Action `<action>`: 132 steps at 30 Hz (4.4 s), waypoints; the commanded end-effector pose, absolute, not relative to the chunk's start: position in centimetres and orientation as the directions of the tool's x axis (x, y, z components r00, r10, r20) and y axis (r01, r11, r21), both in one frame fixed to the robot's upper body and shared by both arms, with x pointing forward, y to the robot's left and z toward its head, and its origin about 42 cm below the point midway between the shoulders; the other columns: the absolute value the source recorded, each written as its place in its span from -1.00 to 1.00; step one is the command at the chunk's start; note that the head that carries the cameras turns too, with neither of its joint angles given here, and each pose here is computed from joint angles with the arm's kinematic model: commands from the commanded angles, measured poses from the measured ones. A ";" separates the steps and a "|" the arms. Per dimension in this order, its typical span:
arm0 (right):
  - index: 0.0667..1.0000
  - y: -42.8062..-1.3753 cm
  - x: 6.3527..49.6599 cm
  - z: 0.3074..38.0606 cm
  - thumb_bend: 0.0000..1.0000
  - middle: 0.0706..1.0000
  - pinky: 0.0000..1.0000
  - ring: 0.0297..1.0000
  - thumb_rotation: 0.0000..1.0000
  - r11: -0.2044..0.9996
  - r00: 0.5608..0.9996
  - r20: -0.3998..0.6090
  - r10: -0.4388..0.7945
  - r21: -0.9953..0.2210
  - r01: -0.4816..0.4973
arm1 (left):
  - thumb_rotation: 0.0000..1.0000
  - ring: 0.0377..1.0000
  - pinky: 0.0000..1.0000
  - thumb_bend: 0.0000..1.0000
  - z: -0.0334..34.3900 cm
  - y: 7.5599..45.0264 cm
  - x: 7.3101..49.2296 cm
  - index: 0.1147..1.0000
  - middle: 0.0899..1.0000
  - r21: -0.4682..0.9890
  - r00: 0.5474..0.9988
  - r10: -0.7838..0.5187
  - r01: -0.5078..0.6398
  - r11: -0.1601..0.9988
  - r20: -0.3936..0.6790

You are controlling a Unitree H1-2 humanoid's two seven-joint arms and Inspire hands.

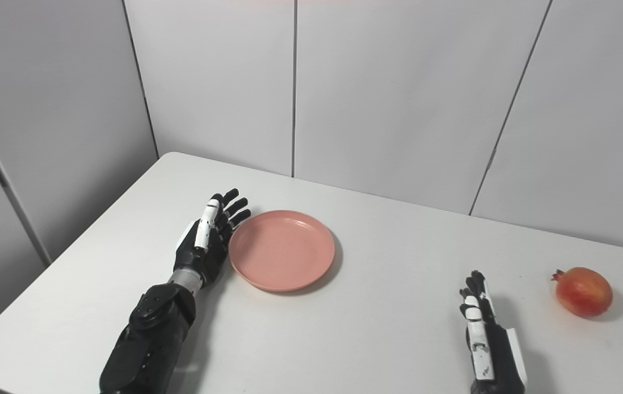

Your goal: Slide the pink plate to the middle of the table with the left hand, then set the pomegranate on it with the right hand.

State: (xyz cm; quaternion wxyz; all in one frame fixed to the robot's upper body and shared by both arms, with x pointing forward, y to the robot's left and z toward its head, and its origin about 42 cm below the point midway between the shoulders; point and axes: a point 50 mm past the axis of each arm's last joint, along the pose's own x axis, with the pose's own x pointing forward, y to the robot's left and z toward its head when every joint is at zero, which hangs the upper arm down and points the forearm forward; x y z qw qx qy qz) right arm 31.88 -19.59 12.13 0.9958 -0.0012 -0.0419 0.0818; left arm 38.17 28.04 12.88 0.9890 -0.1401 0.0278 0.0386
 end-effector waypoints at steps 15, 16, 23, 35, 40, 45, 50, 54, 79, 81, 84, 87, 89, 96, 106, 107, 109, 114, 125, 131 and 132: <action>0.99 -18.3 32.4 15.0 -0.67 0.98 0.98 0.98 1.00 0.989 0.978 0.152 0.144 -0.002 -0.146 | 1.00 0.81 0.82 -0.26 13.5 22.8 39.1 0.79 0.82 -0.270 0.992 -0.110 0.087 0.959 -0.070; 0.99 -18.3 32.4 15.1 -0.67 0.98 0.99 0.98 1.00 0.990 0.979 0.147 0.141 0.002 -0.143 | 1.00 0.80 0.80 -0.26 13.6 22.3 39.1 0.78 0.80 -0.270 0.990 -0.120 0.097 0.958 -0.070; 0.98 -18.0 32.3 15.4 -0.65 0.97 0.99 0.97 1.00 0.991 0.980 0.149 0.130 0.005 -0.133 | 1.00 0.77 0.75 -0.27 13.8 19.9 38.6 0.74 0.78 -0.264 0.981 -0.179 0.155 0.952 -0.070; 0.97 -17.4 32.4 15.8 -0.57 0.97 0.99 0.97 1.00 0.991 0.980 0.147 0.132 0.001 -0.133 | 1.00 0.76 0.74 -0.25 14.5 16.6 37.3 0.74 0.77 -0.264 0.966 -0.249 0.223 0.938 -0.067; 0.98 -17.2 32.6 15.9 -0.59 0.98 0.98 0.97 1.00 0.991 0.981 0.142 0.128 0.008 -0.131 | 1.00 0.78 0.75 -0.24 14.0 16.2 36.3 0.76 0.79 -0.276 0.959 -0.275 0.246 0.929 -0.073; 0.98 -17.2 32.7 16.0 -0.58 0.98 0.96 0.97 1.00 0.991 0.981 0.145 0.131 -0.012 -0.131 | 1.00 0.78 0.77 -0.25 13.8 16.3 36.0 0.77 0.79 -0.279 0.959 -0.274 0.243 0.929 -0.078; 0.98 -17.1 32.7 15.9 -0.58 0.98 0.95 0.97 1.00 0.991 0.979 0.154 0.133 -0.020 -0.132 | 1.00 0.80 0.79 -0.23 13.8 16.5 35.9 0.79 0.81 -0.270 0.963 -0.259 0.231 0.935 -0.072; 0.97 -17.1 32.7 16.1 -0.57 0.98 0.96 0.97 1.00 0.992 0.980 0.152 0.129 -0.022 -0.128 | 1.00 0.81 0.80 -0.21 13.9 16.6 35.8 0.80 0.82 -0.259 0.966 -0.252 0.229 0.938 -0.059; 0.93 -18.6 32.9 21.1 -0.50 0.96 0.96 0.95 1.00 0.996 0.953 0.297 0.067 -0.079 -0.045 | 1.00 0.79 0.77 -0.25 13.0 17.8 34.1 0.77 0.81 -0.147 0.993 -0.102 0.110 0.983 0.060; 0.91 -18.9 33.0 21.5 -0.48 0.94 0.92 0.94 1.00 0.994 0.947 0.315 0.066 -0.109 -0.033 | 1.00 0.78 0.77 -0.25 12.7 18.1 34.0 0.77 0.80 -0.146 0.993 -0.102 0.109 0.983 0.057; 0.88 -19.8 33.2 22.7 -0.43 0.90 0.85 0.88 1.00 0.985 0.939 0.341 0.050 -0.171 0.009 | 1.00 0.77 0.75 -0.25 12.2 18.5 33.7 0.75 0.79 -0.139 0.994 -0.098 0.105 0.985 0.051; 0.83 -20.4 33.3 23.5 -0.30 0.85 0.82 0.84 1.00 0.980 0.936 0.351 0.036 -0.198 0.036 | 1.00 0.79 0.76 -0.24 11.8 18.8 33.7 0.77 0.80 -0.135 0.993 -0.104 0.110 0.985 0.046; 0.80 -20.9 33.5 24.0 -0.19 0.81 0.79 0.81 1.00 0.971 0.932 0.362 0.020 -0.229 0.069 | 1.00 0.78 0.76 -0.24 11.5 19.0 33.6 0.77 0.80 -0.132 0.993 -0.108 0.113 0.985 0.044; 0.74 -22.7 34.0 25.2 0.05 0.76 0.67 0.74 1.00 0.901 0.911 0.412 -0.011 -0.390 0.188 | 1.00 0.77 0.75 -0.26 11.0 19.3 33.6 0.76 0.79 -0.135 0.993 -0.109 0.113 0.984 0.039; 0.78 -26.4 35.1 26.6 0.32 0.78 0.64 0.75 0.83 0.733 0.885 0.462 -0.057 -0.582 0.352 | 1.00 0.78 0.76 -0.29 10.7 19.7 33.6 0.77 0.79 -0.147 0.993 -0.115 0.116 0.982 0.020; 0.79 -26.7 35.2 26.7 0.36 0.79 0.64 0.75 0.75 0.721 0.884 0.464 -0.063 -0.591 0.361 | 1.00 0.79 0.77 -0.29 10.6 19.8 33.6 0.79 0.80 -0.148 0.993 -0.119 0.121 0.982 0.019; 0.79 -27.4 35.5 27.0 0.38 0.79 0.61 0.73 0.69 0.692 0.883 0.464 -0.072 -0.614 0.379 | 1.00 0.79 0.78 -0.30 10.6 19.9 33.6 0.79 0.81 -0.156 0.992 -0.123 0.125 0.980 0.018; 0.80 -28.7 36.4 27.5 0.60 0.76 0.51 0.68 0.31 0.632 0.887 0.449 -0.112 -0.656 0.412 | 1.00 0.80 0.79 -0.32 10.4 20.2 33.7 0.79 0.81 -0.164 0.992 -0.122 0.123 0.979 0.017; 0.80 -31.0 38.1 27.8 0.88 0.78 0.49 0.69 0.00 0.531 0.920 0.374 -0.120 -0.758 0.378 | 1.00 0.82 0.82 -0.33 10.3 20.7 33.9 0.82 0.84 -0.182 0.992 -0.126 0.128 0.975 0.022; 0.84 -32.4 39.2 27.6 0.89 0.82 0.46 0.70 -0.10 0.464 0.943 0.298 -0.147 -0.821 0.332 | 1.00 0.80 0.80 -0.34 10.5 20.8 33.9 0.79 0.82 -0.174 0.992 -0.121 0.125 0.977 0.036; 0.84 -32.6 39.5 27.5 0.89 0.82 0.46 0.70 -0.10 0.448 0.948 0.281 -0.150 -0.835 0.318 | 1.00 0.80 0.80 -0.34 10.5 20.9 33.9 0.79 0.82 -0.175 0.992 -0.120 0.125 0.977 0.035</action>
